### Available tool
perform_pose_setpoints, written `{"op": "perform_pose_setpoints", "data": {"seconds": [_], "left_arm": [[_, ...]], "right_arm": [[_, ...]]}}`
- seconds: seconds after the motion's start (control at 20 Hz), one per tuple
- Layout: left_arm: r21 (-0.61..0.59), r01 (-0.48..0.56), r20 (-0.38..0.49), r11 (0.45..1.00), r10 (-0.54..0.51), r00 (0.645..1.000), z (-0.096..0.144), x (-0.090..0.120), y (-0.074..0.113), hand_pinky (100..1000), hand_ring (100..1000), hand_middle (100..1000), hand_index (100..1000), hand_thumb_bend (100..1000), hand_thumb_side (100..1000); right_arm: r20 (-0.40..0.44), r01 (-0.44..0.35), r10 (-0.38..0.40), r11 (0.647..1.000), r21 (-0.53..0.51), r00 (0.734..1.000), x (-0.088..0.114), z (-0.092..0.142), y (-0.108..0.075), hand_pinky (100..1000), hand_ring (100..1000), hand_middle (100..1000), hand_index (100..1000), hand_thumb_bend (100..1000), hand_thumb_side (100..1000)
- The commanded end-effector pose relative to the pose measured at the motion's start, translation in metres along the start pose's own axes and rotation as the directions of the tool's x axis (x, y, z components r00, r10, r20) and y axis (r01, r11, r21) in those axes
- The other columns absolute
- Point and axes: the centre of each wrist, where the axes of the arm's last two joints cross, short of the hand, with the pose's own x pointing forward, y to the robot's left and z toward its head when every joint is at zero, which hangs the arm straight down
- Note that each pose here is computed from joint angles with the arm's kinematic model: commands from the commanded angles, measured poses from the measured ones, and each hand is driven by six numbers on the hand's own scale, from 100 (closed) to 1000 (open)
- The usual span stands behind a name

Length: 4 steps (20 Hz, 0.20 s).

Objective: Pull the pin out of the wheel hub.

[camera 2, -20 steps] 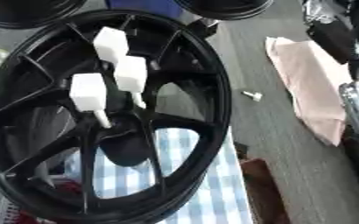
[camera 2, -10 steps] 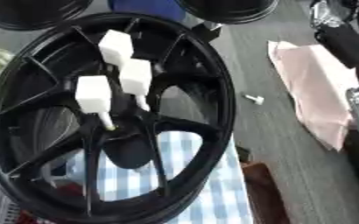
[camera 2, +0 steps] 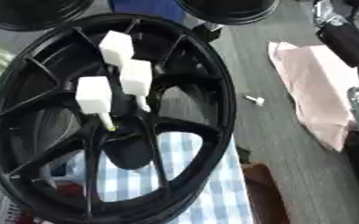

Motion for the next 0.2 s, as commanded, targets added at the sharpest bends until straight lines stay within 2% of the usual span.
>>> {"op": "perform_pose_setpoints", "data": {"seconds": [0.05, 0.2], "left_arm": [[0.029, -0.113, 0.048, 0.993, 0.112, 0.993, 0.003, 0.011, -0.008, 667, 680, 613, 729, 585, 631], [0.021, -0.242, 0.039, 0.97, 0.241, 0.97, 0.016, 0.007, -0.02, 670, 684, 618, 738, 590, 642]], "right_arm": [[0.046, 0.037, -0.037, 0.999, -0.004, 0.998, 0.012, -0.007, 0.001, 892, 773, 760, 782, 168, 329], [0.056, 0.047, -0.047, 0.999, -0.002, 0.997, 0.014, -0.01, 0.003, 892, 774, 761, 783, 169, 329]]}}
